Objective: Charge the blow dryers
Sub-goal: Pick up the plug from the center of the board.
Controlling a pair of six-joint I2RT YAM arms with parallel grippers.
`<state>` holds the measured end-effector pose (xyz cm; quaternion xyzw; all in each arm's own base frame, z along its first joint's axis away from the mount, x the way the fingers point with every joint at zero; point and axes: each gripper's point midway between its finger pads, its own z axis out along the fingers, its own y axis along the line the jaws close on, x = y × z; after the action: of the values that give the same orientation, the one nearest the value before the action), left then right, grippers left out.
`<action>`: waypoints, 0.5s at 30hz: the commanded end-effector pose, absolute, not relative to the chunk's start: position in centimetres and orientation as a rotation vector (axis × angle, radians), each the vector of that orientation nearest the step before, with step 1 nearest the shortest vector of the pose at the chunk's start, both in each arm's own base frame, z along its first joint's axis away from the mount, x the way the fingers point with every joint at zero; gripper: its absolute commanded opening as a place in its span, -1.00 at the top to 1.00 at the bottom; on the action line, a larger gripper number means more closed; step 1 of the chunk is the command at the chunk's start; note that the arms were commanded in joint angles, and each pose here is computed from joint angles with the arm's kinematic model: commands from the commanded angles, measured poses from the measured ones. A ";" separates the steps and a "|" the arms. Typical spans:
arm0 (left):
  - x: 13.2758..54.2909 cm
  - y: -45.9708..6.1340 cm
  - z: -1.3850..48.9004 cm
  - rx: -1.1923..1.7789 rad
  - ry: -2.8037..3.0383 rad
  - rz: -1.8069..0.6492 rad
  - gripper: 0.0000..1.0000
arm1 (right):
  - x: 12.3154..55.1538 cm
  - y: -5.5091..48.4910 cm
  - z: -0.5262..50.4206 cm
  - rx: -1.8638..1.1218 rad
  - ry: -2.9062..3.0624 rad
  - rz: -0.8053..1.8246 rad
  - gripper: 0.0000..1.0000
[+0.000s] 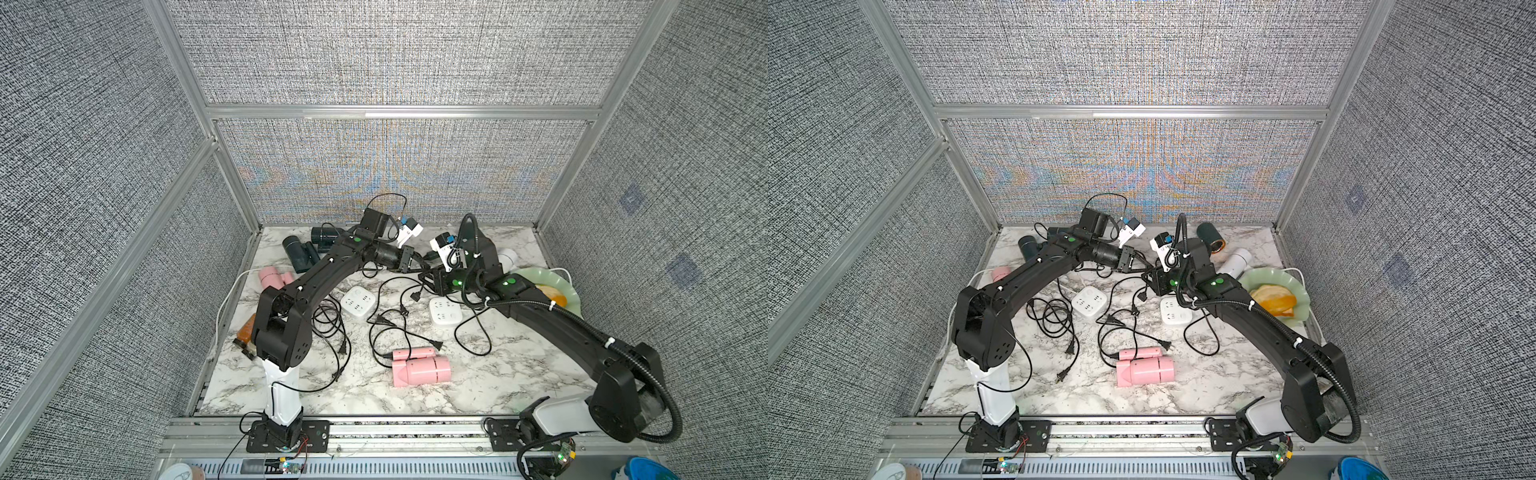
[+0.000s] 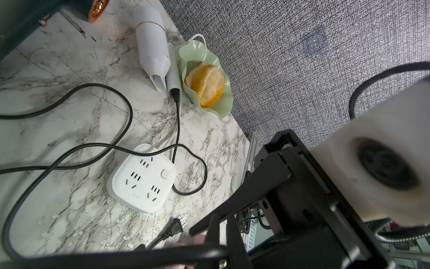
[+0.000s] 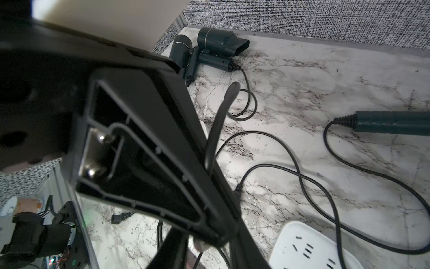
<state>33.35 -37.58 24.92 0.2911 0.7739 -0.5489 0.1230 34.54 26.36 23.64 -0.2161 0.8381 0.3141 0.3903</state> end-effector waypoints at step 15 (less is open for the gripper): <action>32.5 -37.0 28.6 0.851 2.126 -1.585 0.52 | 36.1 26.6 26.4 -0.351 2.005 0.894 0.93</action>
<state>33.08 -37.19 27.35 0.2939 0.7589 -0.5566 0.1669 34.66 26.91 25.02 -0.1727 0.8195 0.3595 0.4116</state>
